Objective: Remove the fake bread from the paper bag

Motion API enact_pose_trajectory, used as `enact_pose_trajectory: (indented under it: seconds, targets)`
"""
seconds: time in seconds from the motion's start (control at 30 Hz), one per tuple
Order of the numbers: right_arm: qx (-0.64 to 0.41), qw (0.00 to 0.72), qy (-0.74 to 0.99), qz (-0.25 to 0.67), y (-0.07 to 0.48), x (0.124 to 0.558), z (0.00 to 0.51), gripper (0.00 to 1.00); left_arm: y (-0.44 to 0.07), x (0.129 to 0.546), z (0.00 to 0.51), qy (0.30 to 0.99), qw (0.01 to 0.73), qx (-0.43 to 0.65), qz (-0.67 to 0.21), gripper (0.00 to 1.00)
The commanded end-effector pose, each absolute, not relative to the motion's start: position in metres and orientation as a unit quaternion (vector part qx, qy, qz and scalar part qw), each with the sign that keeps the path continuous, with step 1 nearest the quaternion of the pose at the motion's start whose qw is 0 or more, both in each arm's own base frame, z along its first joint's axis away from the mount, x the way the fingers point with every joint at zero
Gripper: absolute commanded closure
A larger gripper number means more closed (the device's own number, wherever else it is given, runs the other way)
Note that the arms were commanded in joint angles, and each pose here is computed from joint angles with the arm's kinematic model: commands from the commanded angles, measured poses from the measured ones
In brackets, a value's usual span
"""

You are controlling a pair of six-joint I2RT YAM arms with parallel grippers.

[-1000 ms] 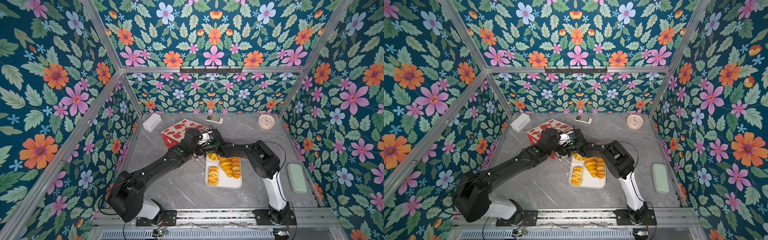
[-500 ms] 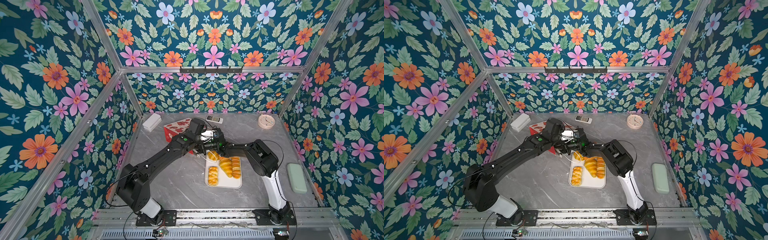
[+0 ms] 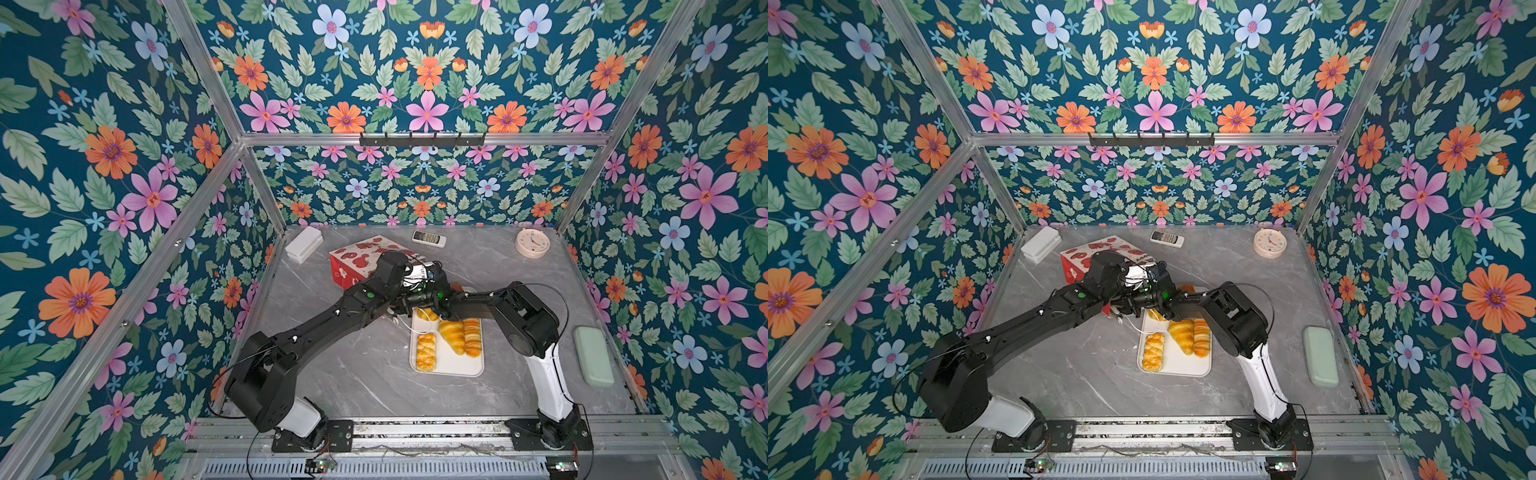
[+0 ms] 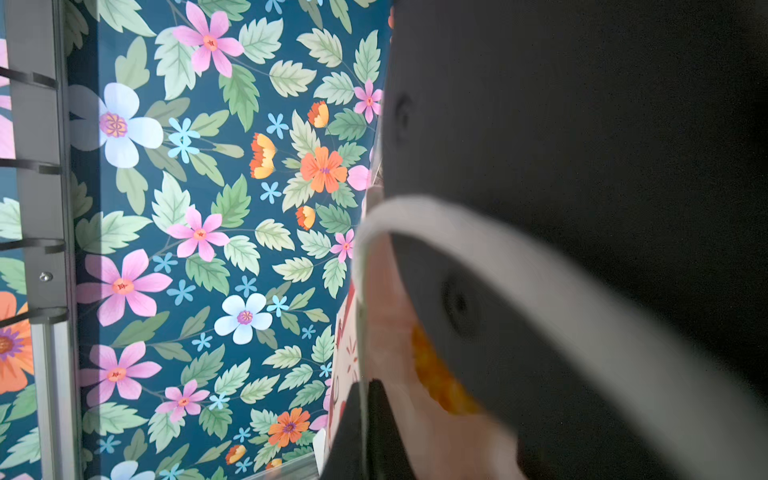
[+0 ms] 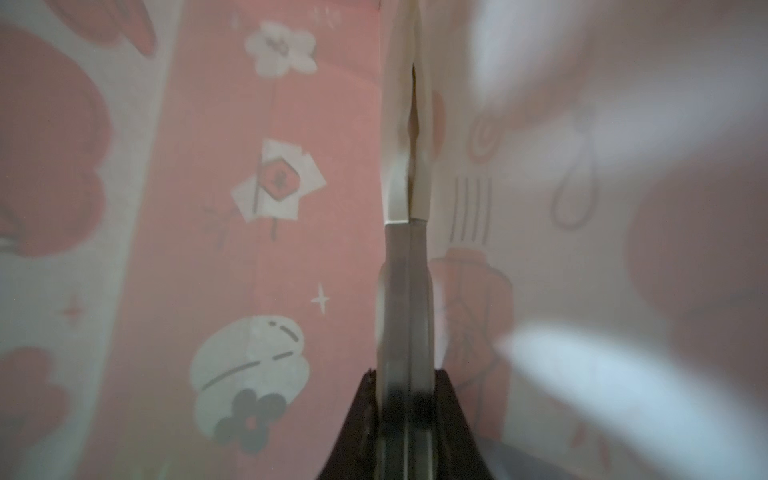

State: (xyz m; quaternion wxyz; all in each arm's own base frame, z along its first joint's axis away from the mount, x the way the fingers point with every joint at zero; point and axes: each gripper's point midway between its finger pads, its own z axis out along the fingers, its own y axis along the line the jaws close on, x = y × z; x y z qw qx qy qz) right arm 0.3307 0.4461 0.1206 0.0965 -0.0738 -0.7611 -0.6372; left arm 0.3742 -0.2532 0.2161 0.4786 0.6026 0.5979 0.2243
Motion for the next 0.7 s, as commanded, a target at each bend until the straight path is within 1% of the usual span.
enact_pose_trajectory:
  seconds: [0.0,0.2,0.37,0.5,0.57,0.67]
  targets:
    - [-0.054,0.067,-0.761,-0.643,0.443,0.332,0.129,0.98,-0.245,0.367,0.218,0.598,0.494,0.586,0.235,1.0]
    - [-0.029,0.017,-0.796,-0.605,0.43,0.33,0.137,0.98,-0.23,0.352,0.213,0.603,0.507,0.567,0.241,1.0]
    - [-0.002,-0.048,-0.854,-0.518,0.404,0.33,0.133,0.98,-0.22,0.342,0.209,0.612,0.506,0.559,0.239,1.0]
    - [0.013,-0.084,-0.884,-0.46,0.387,0.333,0.125,0.98,-0.217,0.338,0.211,0.615,0.512,0.551,0.237,1.0]
    - [0.02,-0.097,-0.893,-0.44,0.381,0.334,0.124,0.96,-0.218,0.337,0.209,0.615,0.513,0.551,0.235,1.0]
    - [0.028,-0.107,-0.9,-0.421,0.375,0.335,0.125,0.91,-0.219,0.337,0.204,0.614,0.51,0.553,0.238,1.0]
